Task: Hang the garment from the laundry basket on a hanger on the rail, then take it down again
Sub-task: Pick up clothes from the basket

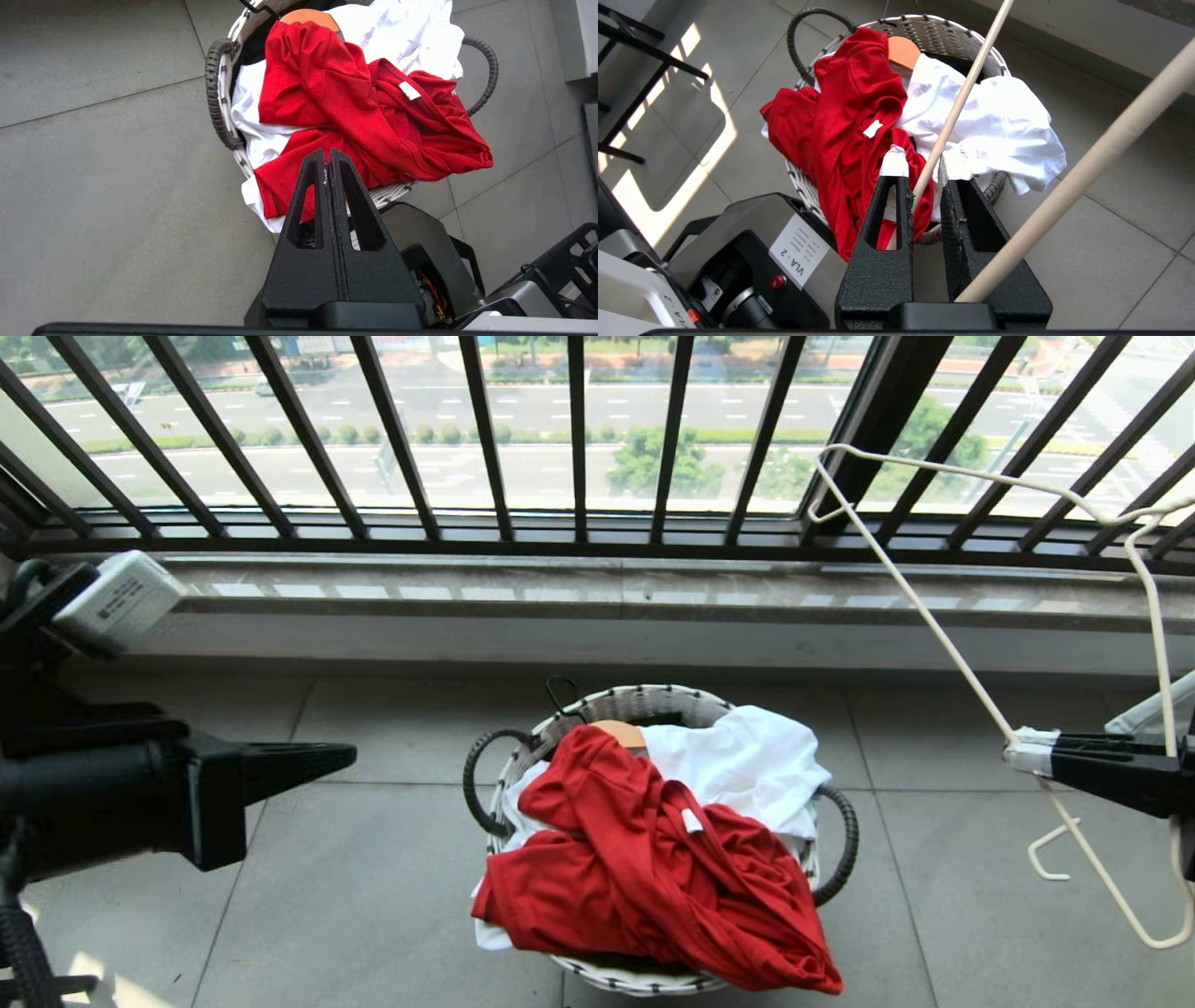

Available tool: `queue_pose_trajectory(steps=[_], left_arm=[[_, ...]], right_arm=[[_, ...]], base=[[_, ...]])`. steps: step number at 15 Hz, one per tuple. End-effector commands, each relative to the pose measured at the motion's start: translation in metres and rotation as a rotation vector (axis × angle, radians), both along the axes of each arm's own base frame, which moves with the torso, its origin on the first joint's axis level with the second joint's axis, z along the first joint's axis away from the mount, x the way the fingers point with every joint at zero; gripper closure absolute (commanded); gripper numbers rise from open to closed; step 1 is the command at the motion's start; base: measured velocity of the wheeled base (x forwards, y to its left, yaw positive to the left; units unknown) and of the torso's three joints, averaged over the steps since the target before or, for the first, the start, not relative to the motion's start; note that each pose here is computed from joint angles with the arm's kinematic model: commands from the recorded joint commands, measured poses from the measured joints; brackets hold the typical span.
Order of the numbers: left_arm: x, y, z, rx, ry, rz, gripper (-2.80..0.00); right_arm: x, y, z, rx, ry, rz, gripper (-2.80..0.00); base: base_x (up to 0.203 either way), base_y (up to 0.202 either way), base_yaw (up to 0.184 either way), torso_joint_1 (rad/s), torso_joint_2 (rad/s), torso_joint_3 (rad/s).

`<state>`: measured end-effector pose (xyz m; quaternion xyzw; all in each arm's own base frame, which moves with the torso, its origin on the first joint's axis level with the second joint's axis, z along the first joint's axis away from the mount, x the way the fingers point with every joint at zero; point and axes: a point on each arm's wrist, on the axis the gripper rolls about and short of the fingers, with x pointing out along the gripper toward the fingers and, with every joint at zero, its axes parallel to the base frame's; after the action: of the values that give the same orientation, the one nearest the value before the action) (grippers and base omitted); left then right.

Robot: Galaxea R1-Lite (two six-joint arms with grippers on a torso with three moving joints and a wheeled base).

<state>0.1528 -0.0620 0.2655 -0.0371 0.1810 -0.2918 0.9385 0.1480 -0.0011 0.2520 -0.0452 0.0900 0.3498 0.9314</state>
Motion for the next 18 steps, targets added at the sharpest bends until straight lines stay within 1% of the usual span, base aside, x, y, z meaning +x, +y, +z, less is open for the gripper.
queue_pose_trajectory(steps=[1,3,5,7,9,11,12,14,16,17,18], left_arm=[[0.072,-0.052,-0.028,0.069,0.173,-0.089,0.00],[0.116,-0.095,-0.042,0.092,0.216,-0.144,0.00],[0.152,-0.139,-0.060,0.110,0.238,-0.194,0.00],[0.174,-0.180,-0.065,0.122,0.238,-0.244,0.00],[0.185,-0.210,-0.070,0.155,0.249,-0.257,0.00],[0.191,-0.227,-0.078,0.200,0.273,-0.256,0.00],[0.194,-0.232,-0.085,0.229,0.294,-0.260,0.00],[0.197,-0.236,-0.098,0.275,0.298,-0.281,0.00],[0.196,-0.236,-0.096,0.277,0.293,-0.285,0.00],[0.194,-0.235,-0.093,0.278,0.285,-0.288,-2.80],[0.192,-0.233,-0.086,0.272,0.272,-0.289,-2.80]], right_arm=[[0.001,-0.003,0.001,0.000,-0.004,-0.012,0.00],[0.003,-0.008,0.004,0.000,-0.011,-0.042,0.00],[0.007,-0.013,0.005,0.000,-0.007,-0.069,0.00],[0.010,-0.016,0.004,0.001,-0.001,-0.088,0.00],[0.014,-0.018,0.003,0.003,0.001,-0.093,0.00],[0.017,-0.020,0.003,0.003,0.006,-0.099,0.00],[0.017,-0.020,0.003,0.003,0.009,-0.101,0.00],[0.018,-0.021,0.002,0.005,0.012,-0.103,0.00],[0.018,-0.020,0.003,0.003,0.010,-0.101,0.00],[0.018,-0.021,0.003,0.004,0.009,-0.103,0.00],[0.018,-0.021,0.004,0.004,0.006,-0.103,0.00]], base=[[0.000,0.000,0.000,0.000,0.00,0.000],[0.000,0.000,0.000,0.000,0.00,0.000],[0.000,0.000,0.000,0.000,0.00,0.000],[0.000,0.000,0.000,0.000,0.00,0.000],[0.000,0.000,0.000,0.000,0.00,0.000],[0.000,0.000,0.000,0.000,0.00,0.000],[0.000,0.000,0.000,0.000,0.00,0.000],[0.000,0.000,0.000,0.000,0.00,0.000],[0.000,0.000,0.000,0.000,0.00,0.000],[0.000,0.000,0.000,0.000,0.00,0.000],[0.000,0.000,0.000,0.000,0.00,0.000]])
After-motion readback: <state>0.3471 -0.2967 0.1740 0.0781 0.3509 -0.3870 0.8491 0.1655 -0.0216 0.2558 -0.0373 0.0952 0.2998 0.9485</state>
